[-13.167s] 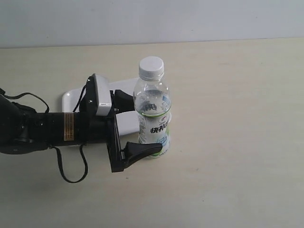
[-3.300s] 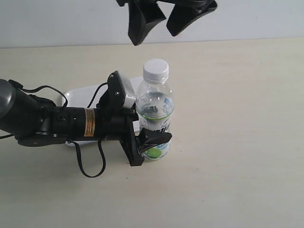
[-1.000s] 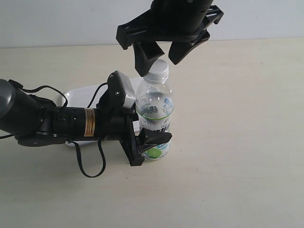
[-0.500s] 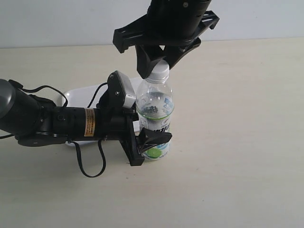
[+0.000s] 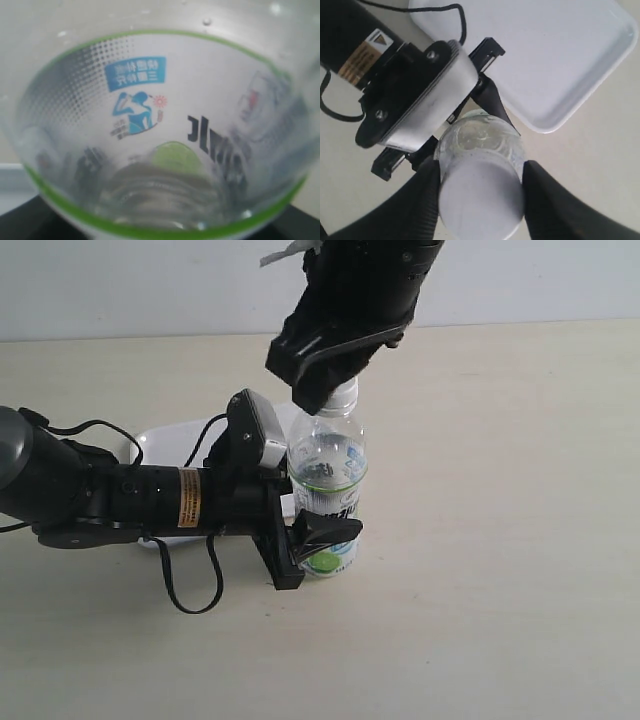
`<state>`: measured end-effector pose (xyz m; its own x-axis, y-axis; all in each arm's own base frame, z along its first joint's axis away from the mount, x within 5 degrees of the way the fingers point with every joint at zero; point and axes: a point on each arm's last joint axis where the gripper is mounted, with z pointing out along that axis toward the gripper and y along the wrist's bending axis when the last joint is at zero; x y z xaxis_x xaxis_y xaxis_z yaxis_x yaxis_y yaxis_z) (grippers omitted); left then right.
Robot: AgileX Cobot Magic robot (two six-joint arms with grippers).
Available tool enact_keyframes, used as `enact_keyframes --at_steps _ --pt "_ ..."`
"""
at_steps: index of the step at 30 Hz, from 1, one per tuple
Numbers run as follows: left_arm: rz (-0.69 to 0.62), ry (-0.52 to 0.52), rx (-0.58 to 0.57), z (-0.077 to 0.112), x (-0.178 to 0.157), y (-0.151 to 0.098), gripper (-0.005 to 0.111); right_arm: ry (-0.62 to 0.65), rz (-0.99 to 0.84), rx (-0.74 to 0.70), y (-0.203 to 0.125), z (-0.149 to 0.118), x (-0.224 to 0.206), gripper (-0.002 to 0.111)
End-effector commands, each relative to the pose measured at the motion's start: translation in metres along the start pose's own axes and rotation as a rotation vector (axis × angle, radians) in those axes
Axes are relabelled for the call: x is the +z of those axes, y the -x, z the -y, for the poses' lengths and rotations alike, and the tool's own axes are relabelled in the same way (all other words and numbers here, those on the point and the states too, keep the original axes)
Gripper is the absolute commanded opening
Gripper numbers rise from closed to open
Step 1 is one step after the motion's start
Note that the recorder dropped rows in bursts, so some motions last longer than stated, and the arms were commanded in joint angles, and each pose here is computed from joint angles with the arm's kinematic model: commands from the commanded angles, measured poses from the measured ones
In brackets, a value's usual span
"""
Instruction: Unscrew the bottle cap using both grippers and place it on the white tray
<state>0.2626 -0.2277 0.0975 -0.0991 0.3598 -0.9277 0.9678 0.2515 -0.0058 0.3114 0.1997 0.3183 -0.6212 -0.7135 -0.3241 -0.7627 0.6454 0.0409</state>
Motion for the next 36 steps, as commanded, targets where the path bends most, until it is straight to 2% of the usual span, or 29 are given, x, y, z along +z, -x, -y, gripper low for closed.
enact_keyframes --at_steps 1,4,6,10,18,26,28,31,36 --pt "0.001 0.006 0.005 -0.001 0.0 0.003 0.0 -0.035 0.006 -0.34 0.001 0.002 -0.003 0.0" --pt "0.001 0.006 0.005 -0.001 0.0 0.003 0.0 -0.037 0.0 -0.587 0.001 0.002 -0.003 0.0" --pt "0.001 0.006 0.005 -0.001 0.0 0.003 0.0 -0.037 -0.001 -0.663 0.001 0.002 -0.003 0.0" --pt "0.001 0.006 0.007 -0.001 0.0 0.003 0.0 -0.046 -0.009 -0.698 0.001 0.003 -0.004 0.0" --pt "0.001 0.006 0.007 -0.001 0.0 0.003 0.0 -0.091 -0.056 -0.857 -0.001 0.009 -0.004 0.0" --pt "0.001 0.006 0.007 -0.001 0.0 0.003 0.0 -0.103 -0.067 -0.86 -0.001 0.01 -0.004 0.001" --pt "0.001 0.006 0.007 -0.001 0.0 0.003 0.0 -0.097 -0.06 -0.831 -0.001 0.009 -0.004 0.005" --pt "0.001 0.006 0.007 -0.001 0.0 0.003 0.0 -0.065 -0.029 -0.785 0.0 0.006 -0.004 0.019" --pt "0.001 0.006 0.007 -0.001 0.0 0.003 0.0 -0.024 0.009 -0.766 0.002 0.001 -0.003 0.05"
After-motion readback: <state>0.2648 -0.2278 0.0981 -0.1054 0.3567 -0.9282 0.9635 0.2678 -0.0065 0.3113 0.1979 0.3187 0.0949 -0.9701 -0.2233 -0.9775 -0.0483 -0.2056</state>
